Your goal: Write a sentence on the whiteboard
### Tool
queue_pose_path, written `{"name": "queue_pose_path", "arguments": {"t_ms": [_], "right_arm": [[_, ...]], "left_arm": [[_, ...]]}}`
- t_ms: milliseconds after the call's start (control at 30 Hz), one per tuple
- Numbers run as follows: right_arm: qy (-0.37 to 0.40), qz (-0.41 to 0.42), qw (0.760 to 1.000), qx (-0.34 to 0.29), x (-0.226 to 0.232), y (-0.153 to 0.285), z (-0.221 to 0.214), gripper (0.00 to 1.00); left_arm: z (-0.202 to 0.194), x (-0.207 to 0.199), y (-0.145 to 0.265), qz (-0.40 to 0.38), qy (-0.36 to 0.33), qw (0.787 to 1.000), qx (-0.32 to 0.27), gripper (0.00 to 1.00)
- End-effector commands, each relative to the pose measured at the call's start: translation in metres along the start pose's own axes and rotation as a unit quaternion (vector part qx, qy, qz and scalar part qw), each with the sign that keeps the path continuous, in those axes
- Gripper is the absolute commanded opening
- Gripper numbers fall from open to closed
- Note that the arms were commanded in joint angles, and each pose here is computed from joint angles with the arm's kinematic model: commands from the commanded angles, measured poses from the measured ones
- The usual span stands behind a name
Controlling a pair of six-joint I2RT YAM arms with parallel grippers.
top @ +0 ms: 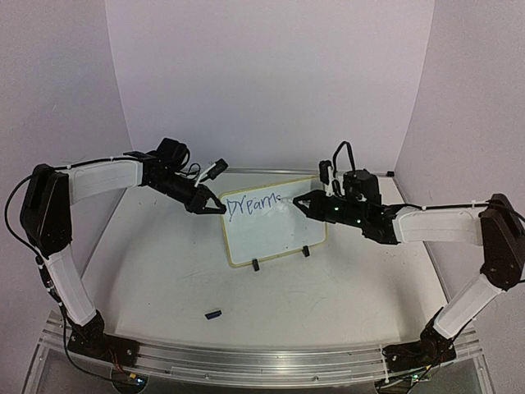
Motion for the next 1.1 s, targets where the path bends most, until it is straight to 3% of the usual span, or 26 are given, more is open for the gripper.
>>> {"name": "queue_pose_path", "arguments": {"t_ms": [0,1067], "right_arm": [[0.000,-0.023,0.999,-0.030,-0.005,0.011,0.014,0.00],[0.011,0.004,1.000,0.006,0.005,-0.004,0.007,0.00]], "left_arm": [[-0.006,-0.003,-0.004,0.010,-0.005,1.000,0.024,0.00],[-0.007,-0.002,-0.005,0.010,-0.004,1.000,0.025,0.00]]}}
Point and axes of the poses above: each gripper's point midway between its finger pads, its own y axis back along the fingers, its own x axis along the line the jaws close on, z = x × y, the point moved 1 cm from there along y, back along the fingers
